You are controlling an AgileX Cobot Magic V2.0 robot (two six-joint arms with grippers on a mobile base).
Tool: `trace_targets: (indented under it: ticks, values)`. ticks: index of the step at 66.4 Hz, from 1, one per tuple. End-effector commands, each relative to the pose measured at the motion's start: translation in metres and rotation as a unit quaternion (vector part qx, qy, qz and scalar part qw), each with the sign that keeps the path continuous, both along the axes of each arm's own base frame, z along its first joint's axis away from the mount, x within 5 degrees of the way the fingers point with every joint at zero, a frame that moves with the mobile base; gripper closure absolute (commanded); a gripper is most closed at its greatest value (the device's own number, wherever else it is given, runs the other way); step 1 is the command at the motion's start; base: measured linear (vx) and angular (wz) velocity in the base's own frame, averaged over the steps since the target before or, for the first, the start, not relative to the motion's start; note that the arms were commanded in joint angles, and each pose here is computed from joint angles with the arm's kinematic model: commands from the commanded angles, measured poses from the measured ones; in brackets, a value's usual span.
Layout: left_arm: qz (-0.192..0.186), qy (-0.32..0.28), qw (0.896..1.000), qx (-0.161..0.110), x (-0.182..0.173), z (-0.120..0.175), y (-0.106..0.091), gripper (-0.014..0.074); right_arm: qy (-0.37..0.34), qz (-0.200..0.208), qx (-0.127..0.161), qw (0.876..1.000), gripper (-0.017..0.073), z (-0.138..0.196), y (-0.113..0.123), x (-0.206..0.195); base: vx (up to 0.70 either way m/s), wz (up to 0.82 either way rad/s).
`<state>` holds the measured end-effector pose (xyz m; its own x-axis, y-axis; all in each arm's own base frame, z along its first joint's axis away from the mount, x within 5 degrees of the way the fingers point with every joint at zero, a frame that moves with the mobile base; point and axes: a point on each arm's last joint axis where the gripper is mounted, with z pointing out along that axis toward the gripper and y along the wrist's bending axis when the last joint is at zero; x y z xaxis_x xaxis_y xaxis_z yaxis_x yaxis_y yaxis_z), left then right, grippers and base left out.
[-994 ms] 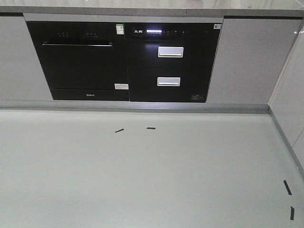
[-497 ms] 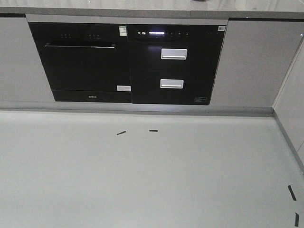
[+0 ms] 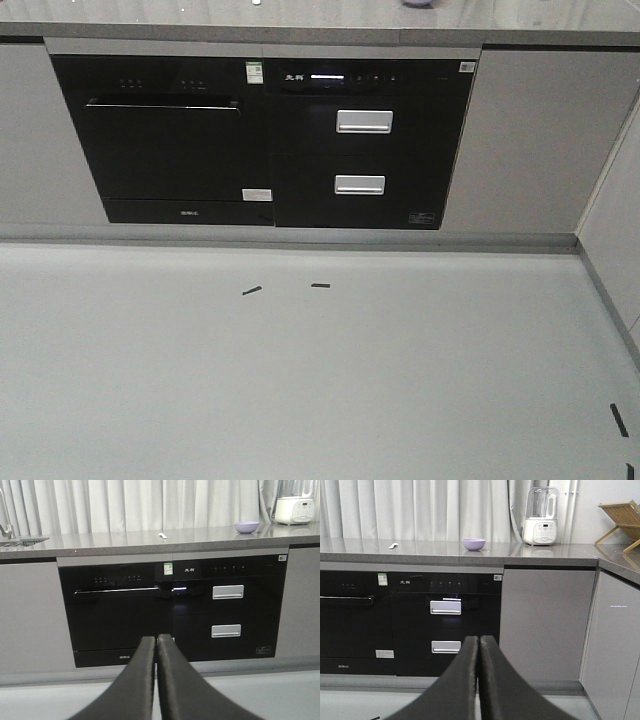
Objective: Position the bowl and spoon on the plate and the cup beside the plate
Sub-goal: 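Drive the base toward the counter with the lavender bowl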
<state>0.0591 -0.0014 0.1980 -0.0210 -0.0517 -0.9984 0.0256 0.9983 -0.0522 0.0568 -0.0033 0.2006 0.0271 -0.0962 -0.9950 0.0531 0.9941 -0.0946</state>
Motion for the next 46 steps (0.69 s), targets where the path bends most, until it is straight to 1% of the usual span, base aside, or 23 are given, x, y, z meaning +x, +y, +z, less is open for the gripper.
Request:
trace_targets:
  ticks: [1,46]
  values:
    - [-0.002,-0.014,1.0,-0.009,0.0015,-0.0047,-0.0005,0.0599,-0.031,0.009,-0.007,0.999,0.0561,0.0018,0.0019,-0.0005,0.12,-0.07]
    - [-0.002,-0.014,1.0,-0.009,0.0015,-0.0047,-0.0005,0.0599,-0.031,0.009,-0.007,0.999,0.0561,0.0018,0.0019,-0.0005,0.15,-0.04]
